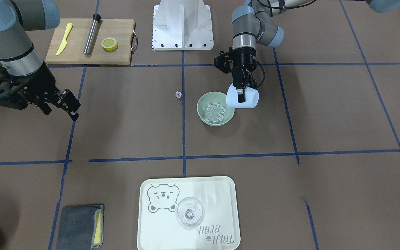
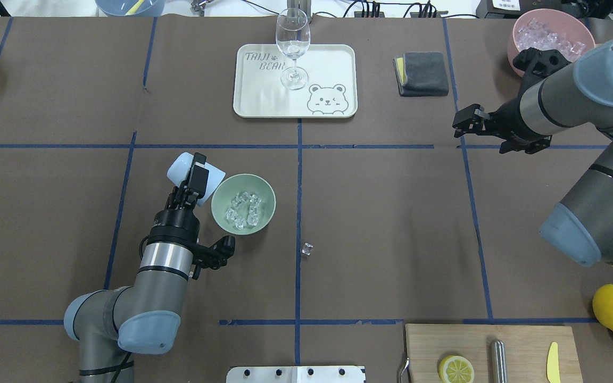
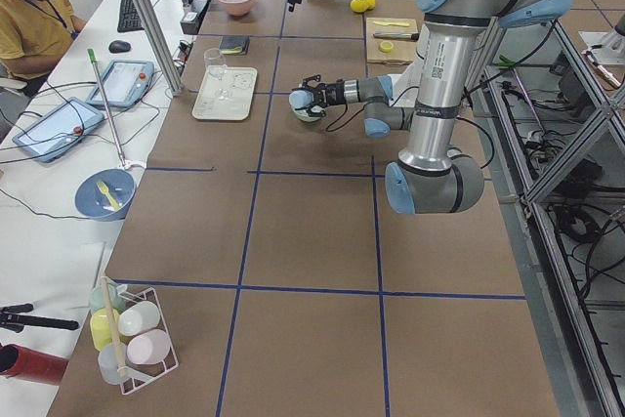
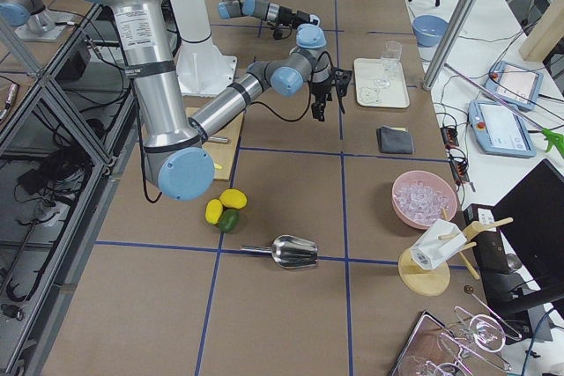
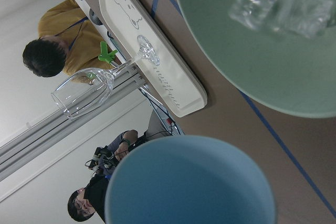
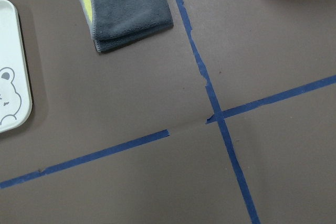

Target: Pour ice into bowl

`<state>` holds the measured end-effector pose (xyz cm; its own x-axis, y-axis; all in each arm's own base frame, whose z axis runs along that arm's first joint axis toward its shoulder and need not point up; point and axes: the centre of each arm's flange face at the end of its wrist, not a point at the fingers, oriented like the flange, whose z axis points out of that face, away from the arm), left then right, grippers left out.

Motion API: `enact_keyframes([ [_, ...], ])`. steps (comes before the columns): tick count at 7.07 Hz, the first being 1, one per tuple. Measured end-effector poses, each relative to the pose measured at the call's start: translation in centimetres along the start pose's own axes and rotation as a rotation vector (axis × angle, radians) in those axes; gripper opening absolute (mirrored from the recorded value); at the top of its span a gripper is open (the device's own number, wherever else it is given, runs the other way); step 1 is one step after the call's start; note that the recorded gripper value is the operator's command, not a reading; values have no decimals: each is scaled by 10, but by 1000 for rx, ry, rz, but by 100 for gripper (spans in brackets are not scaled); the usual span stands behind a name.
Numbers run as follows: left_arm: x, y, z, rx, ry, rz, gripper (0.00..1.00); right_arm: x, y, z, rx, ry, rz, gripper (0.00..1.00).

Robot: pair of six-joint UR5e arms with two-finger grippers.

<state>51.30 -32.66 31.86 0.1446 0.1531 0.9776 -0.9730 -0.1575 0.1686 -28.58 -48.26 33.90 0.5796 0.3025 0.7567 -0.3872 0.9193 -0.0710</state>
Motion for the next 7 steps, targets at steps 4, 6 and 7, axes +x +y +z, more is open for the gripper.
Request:
enact_keyframes([
  [4, 11, 25, -3, 24, -45, -339, 0, 2, -7, -6, 0, -9, 9, 100],
  [6, 26, 32, -2, 74, -7, -680, 0, 3, -9, -7, 3, -11, -3, 100],
  [7, 35, 34, -1, 102, 35, -842, 0, 4, -10, -9, 5, -12, -6, 100],
])
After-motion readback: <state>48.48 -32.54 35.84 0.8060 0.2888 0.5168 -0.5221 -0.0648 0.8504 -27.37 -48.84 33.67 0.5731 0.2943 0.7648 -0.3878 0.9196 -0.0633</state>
